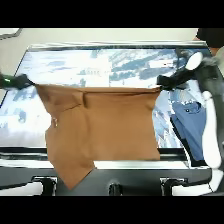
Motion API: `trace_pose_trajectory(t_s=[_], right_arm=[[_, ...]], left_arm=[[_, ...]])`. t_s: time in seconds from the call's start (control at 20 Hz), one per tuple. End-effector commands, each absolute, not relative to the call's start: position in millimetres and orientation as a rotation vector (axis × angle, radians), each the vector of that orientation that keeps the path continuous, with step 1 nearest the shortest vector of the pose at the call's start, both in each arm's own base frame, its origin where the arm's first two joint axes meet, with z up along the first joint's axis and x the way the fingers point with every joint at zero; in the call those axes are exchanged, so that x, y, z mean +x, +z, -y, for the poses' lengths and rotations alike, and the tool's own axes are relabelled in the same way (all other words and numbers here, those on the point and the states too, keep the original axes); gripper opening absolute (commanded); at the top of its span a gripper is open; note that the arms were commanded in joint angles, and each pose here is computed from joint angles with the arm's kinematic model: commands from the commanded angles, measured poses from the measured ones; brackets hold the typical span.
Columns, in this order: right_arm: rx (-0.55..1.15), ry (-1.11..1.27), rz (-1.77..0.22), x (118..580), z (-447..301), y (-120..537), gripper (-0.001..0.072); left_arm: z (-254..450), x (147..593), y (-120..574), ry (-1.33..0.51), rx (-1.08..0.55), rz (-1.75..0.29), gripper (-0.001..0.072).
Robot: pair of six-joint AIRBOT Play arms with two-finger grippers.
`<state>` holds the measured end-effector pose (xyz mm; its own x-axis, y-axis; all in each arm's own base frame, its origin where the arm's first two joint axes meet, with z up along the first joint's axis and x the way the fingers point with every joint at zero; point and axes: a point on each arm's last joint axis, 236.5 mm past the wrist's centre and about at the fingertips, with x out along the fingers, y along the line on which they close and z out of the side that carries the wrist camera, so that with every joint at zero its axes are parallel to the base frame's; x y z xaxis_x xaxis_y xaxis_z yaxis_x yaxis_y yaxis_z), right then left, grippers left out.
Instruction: Fold the shirts.
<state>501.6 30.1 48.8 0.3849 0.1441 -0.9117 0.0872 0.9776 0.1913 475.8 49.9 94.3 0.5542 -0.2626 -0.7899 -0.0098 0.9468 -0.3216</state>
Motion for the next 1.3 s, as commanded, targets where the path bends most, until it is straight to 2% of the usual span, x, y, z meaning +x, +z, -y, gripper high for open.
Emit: trace_pose_trajectory(t_s=[0.0,0.15,0.3,0.45,0.55,0.65,0.8,1.05,1.1,1.15,1.2,1.25], right_arm=[[0.389,-0.062,-1.015,569,-28,-2,0.0048],[0.455,-0.111,-0.878,596,-7,11,0.0048],[0.438,-0.124,-0.951,581,3,4,0.0048],[0.289,-0.061,-1.183,529,5,-15,0.0049],[0.241,-0.026,-1.406,481,-1,-39,0.0049],[0.241,-0.024,-1.539,453,-3,-59,0.0049],[0.243,-0.023,-1.62,436,-5,-70,0.0049],[0.274,-0.05,-1.624,436,-5,-70,0.0049],[0.281,-0.055,-1.618,437,-5,-68,0.0097],[0.295,-0.055,-1.628,435,-7,-62,0.0297],[0.285,-0.044,-1.641,430,-8,-52,0.0374],[0.255,-0.013,-1.657,423,-5,-41,0.0383]], left_arm=[[-41,507,-1,-0.138,-0.349,-1.059,0.0027],[-37,539,-5,-0.113,-0.378,-0.957,0.0028],[-27,543,6,-0.126,-0.359,-0.928,0.0028],[-10,506,6,-0.207,-0.368,-1.072,0.0028],[11,454,-16,-0.304,-0.377,-1.306,0.0028],[18,410,-39,-0.34,-0.371,-1.489,0.0028],[15,378,-57,-0.308,-0.394,-1.614,0.0028],[15,373,-62,-0.277,-0.424,-1.639,0.0029],[17,373,-60,-0.286,-0.435,-1.638,0.0087],[19,370,-57,-0.297,-0.444,-1.647,0.0324],[18,365,-51,-0.31,-0.45,-1.668,0.0526],[16,360,-44,-0.32,-0.456,-1.689,0.0524]])
